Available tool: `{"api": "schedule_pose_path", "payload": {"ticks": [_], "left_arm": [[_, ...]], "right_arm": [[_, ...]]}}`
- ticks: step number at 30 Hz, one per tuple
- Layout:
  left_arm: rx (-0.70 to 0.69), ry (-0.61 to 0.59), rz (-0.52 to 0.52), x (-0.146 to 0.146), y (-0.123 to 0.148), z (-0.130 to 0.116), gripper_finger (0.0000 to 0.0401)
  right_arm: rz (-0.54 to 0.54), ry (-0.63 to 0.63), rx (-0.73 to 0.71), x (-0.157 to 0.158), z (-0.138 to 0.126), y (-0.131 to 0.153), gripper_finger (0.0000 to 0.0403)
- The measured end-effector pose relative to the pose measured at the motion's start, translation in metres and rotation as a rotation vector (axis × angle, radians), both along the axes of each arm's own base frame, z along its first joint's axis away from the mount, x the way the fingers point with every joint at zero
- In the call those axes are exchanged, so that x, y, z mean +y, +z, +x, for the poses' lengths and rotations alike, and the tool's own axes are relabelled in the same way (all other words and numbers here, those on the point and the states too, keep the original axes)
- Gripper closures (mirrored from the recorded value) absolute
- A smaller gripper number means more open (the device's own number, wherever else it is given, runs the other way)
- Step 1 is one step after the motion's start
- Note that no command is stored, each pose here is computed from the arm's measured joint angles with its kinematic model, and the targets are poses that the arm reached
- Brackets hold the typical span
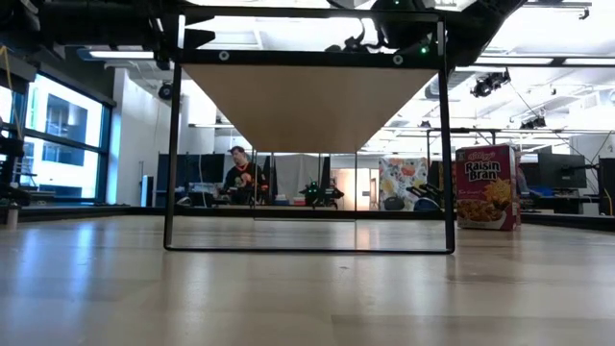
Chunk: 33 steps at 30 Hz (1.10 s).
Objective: Stack cereal on shelf
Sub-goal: Put the top yellow cereal box on the shelf
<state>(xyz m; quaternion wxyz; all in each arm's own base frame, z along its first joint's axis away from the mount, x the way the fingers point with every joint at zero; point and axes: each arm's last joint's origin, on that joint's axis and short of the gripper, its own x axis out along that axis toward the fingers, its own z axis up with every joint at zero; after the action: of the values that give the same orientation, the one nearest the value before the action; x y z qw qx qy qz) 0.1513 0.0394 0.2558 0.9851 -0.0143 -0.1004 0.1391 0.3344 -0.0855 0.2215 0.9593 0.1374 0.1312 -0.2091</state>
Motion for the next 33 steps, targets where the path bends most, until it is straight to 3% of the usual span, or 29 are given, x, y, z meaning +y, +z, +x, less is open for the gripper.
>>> {"api": "schedule_pose_path", "payload": {"ticks": [19,33], "left_arm": [[0.001,0.0,0.0,0.0,0.0,0.0,0.016],[0.001,0.0,0.0,0.0,0.0,0.0,0.016]], "right_arm": [[0.046,0.043,0.033,0.018,0.002,-0.003,0.0403],[0.012,-0.012,0.028,0.011,0.002,0.001,0.0403]]}}
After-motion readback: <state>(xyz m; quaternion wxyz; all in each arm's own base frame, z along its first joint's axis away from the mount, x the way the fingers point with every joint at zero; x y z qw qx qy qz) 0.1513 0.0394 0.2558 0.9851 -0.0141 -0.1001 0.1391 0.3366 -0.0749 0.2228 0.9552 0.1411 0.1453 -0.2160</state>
